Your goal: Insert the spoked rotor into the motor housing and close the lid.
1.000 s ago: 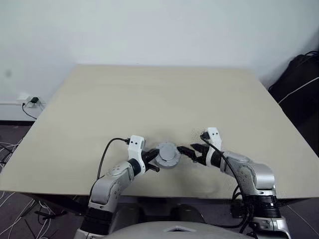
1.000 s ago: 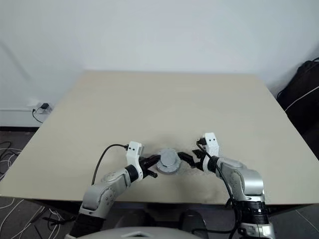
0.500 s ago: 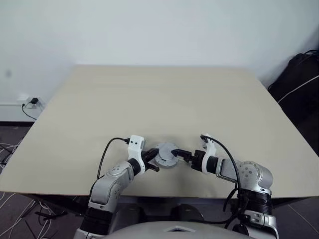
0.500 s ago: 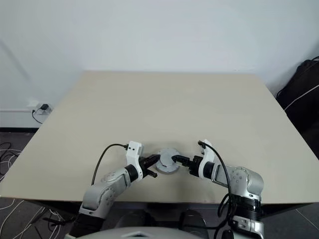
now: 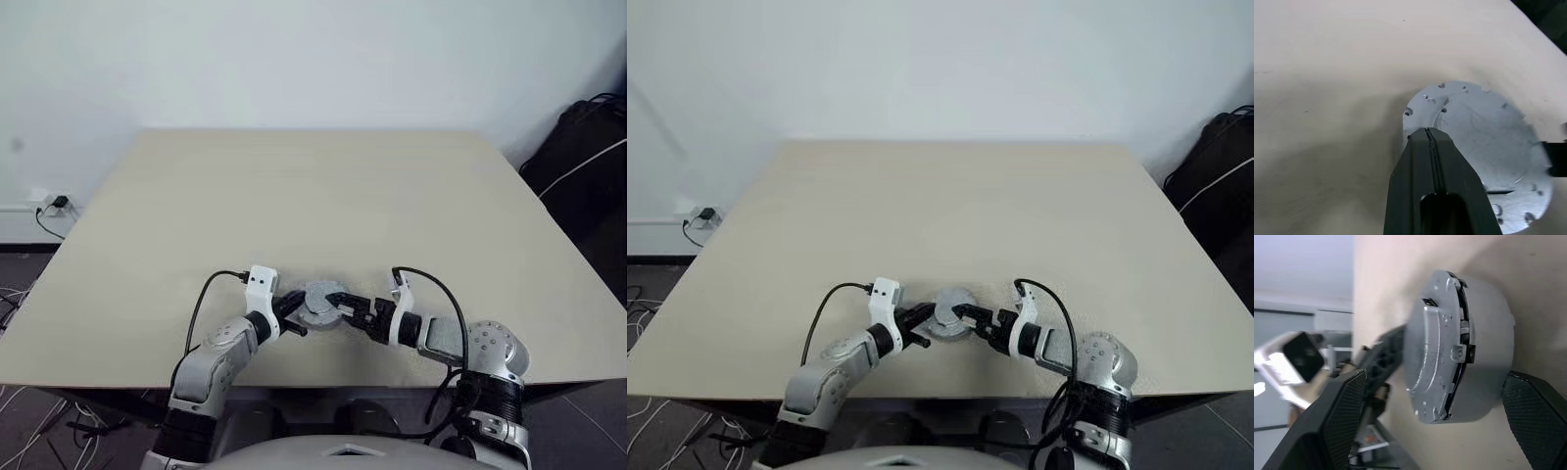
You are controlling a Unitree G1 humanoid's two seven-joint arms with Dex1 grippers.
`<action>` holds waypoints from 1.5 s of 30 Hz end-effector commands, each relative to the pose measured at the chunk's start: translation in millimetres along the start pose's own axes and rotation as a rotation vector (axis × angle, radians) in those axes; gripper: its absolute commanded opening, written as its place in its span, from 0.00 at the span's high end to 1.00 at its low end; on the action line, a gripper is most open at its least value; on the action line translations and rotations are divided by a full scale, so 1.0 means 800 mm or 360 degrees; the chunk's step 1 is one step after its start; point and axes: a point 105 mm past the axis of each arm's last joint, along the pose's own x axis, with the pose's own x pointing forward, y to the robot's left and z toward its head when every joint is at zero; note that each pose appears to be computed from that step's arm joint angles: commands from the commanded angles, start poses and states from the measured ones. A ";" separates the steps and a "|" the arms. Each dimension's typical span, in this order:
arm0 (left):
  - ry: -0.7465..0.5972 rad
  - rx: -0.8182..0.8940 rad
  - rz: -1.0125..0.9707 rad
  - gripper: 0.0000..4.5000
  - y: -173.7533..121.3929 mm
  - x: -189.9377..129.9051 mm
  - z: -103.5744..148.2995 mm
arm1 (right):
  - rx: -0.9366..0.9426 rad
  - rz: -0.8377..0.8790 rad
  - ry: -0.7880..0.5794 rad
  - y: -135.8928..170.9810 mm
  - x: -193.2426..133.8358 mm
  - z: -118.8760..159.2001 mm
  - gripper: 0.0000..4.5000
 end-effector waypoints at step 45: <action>-0.0873 -0.1214 0.0106 0.43 0.046 -0.096 0.033 | 0.0026 0.0158 0.0018 0.022 0.006 -0.013 0.71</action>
